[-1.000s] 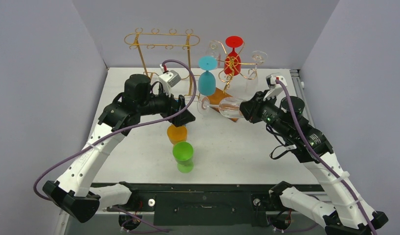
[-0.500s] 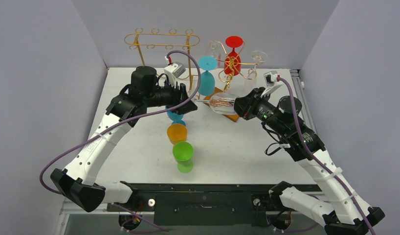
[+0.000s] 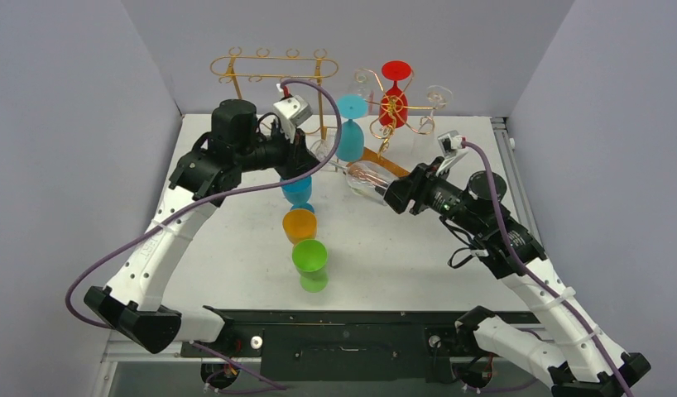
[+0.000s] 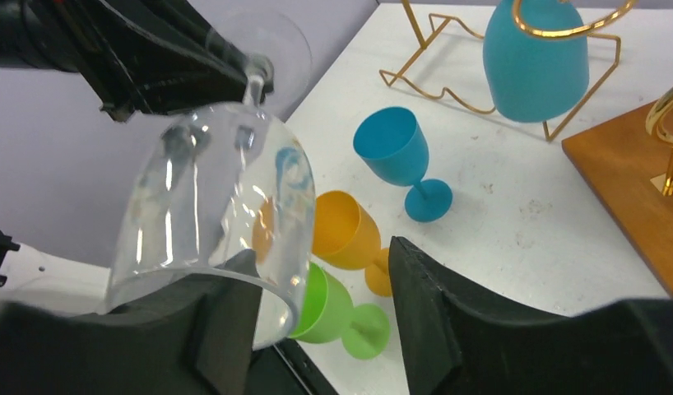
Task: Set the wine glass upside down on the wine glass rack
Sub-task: Turn the wine glass upside down at the wine rack.
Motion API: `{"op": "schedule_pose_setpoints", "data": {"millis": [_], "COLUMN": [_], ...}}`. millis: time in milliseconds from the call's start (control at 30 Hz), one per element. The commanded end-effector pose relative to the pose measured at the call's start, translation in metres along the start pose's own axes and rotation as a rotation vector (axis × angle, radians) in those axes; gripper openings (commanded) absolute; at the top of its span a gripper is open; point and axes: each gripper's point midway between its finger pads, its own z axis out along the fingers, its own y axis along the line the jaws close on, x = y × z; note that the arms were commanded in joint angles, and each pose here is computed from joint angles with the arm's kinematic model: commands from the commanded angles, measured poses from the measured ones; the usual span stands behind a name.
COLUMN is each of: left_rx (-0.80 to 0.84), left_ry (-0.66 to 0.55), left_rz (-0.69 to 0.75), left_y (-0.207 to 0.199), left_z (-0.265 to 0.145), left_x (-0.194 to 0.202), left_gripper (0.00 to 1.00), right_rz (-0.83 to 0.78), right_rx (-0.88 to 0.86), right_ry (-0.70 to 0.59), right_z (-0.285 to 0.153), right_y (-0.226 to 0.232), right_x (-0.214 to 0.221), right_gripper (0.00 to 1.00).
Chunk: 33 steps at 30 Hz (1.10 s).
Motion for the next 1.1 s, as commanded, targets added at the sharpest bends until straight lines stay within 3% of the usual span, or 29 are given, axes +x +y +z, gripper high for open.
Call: {"op": "schedule_pose_setpoints", "data": {"millis": [0,233,433,600,767,900,1067], "left_rx": [-0.007,-0.066,-0.115,-0.135,-0.123,-0.117,-0.121], "left_ry": [-0.121,-0.135,-0.171,-0.230,-0.269,-0.293,-0.318], "left_rz": [0.346,0.732,1.074,1.345,1.506,1.588,1.641], "left_y": [-0.009,-0.010,-0.027,-0.046,-0.065,-0.075,-0.083], "left_z": [-0.030,-0.050,-0.057,-0.058,-0.057,-0.054,-0.053], "left_x": [-0.046,-0.055,-0.064,-0.064,-0.061,-0.060,-0.063], "left_gripper": [0.00,0.00,0.00,0.00,0.00,0.00,0.00], "right_rz": [-0.061,-0.133,-0.174,-0.109,-0.208,-0.260,-0.347], "right_rx": [-0.036,0.030,0.032,-0.128,-0.335,-0.433,-0.476], "right_ry": [0.059,0.174,0.128,0.063,0.028,0.088,0.064], "right_z": [-0.024,-0.056,-0.057,-0.033,-0.015,-0.004,-0.001], "right_y": [0.004,-0.019,-0.013,0.013,0.048,0.059,0.058], "right_x": [0.016,0.029,0.010,-0.006,0.004,0.035,0.052], "right_gripper": [0.57,0.68,0.71,0.76,0.78,0.78,0.78]}}
